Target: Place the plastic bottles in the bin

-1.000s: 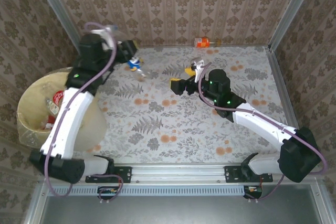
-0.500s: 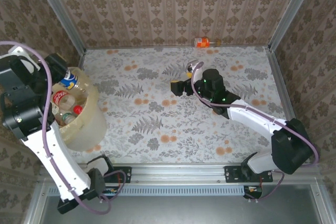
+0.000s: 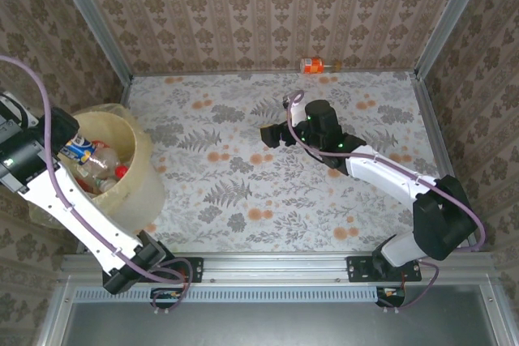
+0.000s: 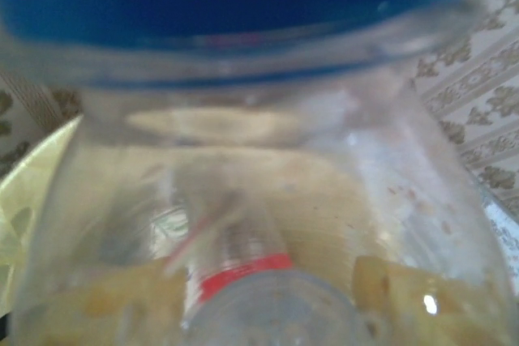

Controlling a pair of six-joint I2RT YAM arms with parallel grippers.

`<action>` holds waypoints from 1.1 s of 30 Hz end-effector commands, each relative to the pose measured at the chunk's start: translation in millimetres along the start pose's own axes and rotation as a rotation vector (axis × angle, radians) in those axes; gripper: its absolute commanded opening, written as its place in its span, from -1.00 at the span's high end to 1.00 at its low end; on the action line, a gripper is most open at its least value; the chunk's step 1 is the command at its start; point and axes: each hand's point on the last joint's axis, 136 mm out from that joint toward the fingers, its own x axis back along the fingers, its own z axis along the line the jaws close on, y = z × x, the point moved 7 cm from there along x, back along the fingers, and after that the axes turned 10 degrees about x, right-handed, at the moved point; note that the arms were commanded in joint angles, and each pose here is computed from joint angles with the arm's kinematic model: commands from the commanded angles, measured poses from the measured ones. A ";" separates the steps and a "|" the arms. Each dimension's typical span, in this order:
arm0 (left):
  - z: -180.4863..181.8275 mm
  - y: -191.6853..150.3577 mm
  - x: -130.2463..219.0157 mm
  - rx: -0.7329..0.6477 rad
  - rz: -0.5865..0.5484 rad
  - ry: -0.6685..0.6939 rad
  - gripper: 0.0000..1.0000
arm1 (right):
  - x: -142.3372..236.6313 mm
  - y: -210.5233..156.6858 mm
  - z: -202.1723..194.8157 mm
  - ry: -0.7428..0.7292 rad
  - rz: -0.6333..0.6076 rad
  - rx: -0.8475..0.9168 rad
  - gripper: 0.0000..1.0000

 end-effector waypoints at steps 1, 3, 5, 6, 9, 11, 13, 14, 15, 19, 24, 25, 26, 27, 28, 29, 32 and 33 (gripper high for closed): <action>18.7 -9.4 -7.0 -0.025 0.050 0.113 -0.16 | -2.0 4.4 -3.2 -0.015 0.019 0.013 -1.00; 25.5 -12.7 -15.6 -0.027 0.087 0.146 -0.22 | -3.7 3.3 -3.5 -0.015 0.028 0.011 -1.00; 30.9 -15.5 -22.8 -0.020 0.109 0.171 -0.24 | -5.6 2.7 -3.5 -0.012 0.039 0.006 -1.00; 34.0 -16.8 -25.8 -0.016 0.116 0.189 -0.26 | -6.4 2.6 -3.6 -0.013 0.044 0.005 -1.00; 38.4 -16.9 -31.4 -0.013 0.135 0.217 -0.33 | -8.0 1.8 -3.6 -0.012 0.052 0.002 -1.00; 39.3 -15.9 -34.2 -0.009 0.146 0.224 -0.47 | -9.4 0.7 -3.8 -0.012 0.059 0.001 -1.00; 38.8 -12.6 -31.8 -0.018 0.129 0.236 -0.73 | -11.3 0.6 -4.6 -0.013 0.068 -0.001 -1.00; 37.7 -10.7 -29.7 -0.025 0.118 0.240 -0.79 | -12.3 -0.3 -5.0 -0.013 0.075 -0.002 -1.00; 35.7 -8.3 -26.2 -0.033 0.104 0.242 -0.84 | -13.1 0.5 -4.8 -0.013 0.078 -0.004 -1.00; 21.1 1.9 -11.2 -0.052 0.038 0.187 -0.95 | -16.7 1.1 -4.2 -0.010 0.083 -0.015 -1.00; 1.9 10.3 -11.3 -0.043 -0.003 0.040 -1.00 | -19.4 0.5 -3.2 -0.008 0.089 -0.024 -1.00; -2.5 10.7 -17.4 -0.040 0.009 -0.008 -1.00 | -19.8 0.1 -2.9 -0.006 0.092 -0.025 -1.00; -3.7 10.7 -24.2 -0.035 0.023 -0.027 -1.00 | -20.2 -0.4 -2.5 -0.007 0.095 -0.025 -1.00; -2.7 10.7 -31.4 -0.028 0.036 -0.020 -1.00 | -20.2 -0.8 -2.9 -0.008 0.097 -0.026 -1.00; -0.1 9.7 -39.4 -0.024 0.054 0.000 -1.00 | -20.0 -1.1 -2.0 -0.007 0.099 -0.026 -1.00; 2.8 8.3 -46.4 -0.017 0.068 0.017 -1.00 | -19.5 -1.2 -2.4 -0.008 0.101 -0.026 -1.00; 14.8 -6.1 -68.5 0.006 0.113 0.062 -1.00 | -18.8 -4.9 -3.2 -0.017 0.109 -0.029 -1.00; 20.7 -14.9 -76.7 0.020 0.138 0.077 -1.00 | -18.2 -5.3 -3.3 -0.020 0.108 -0.029 -1.00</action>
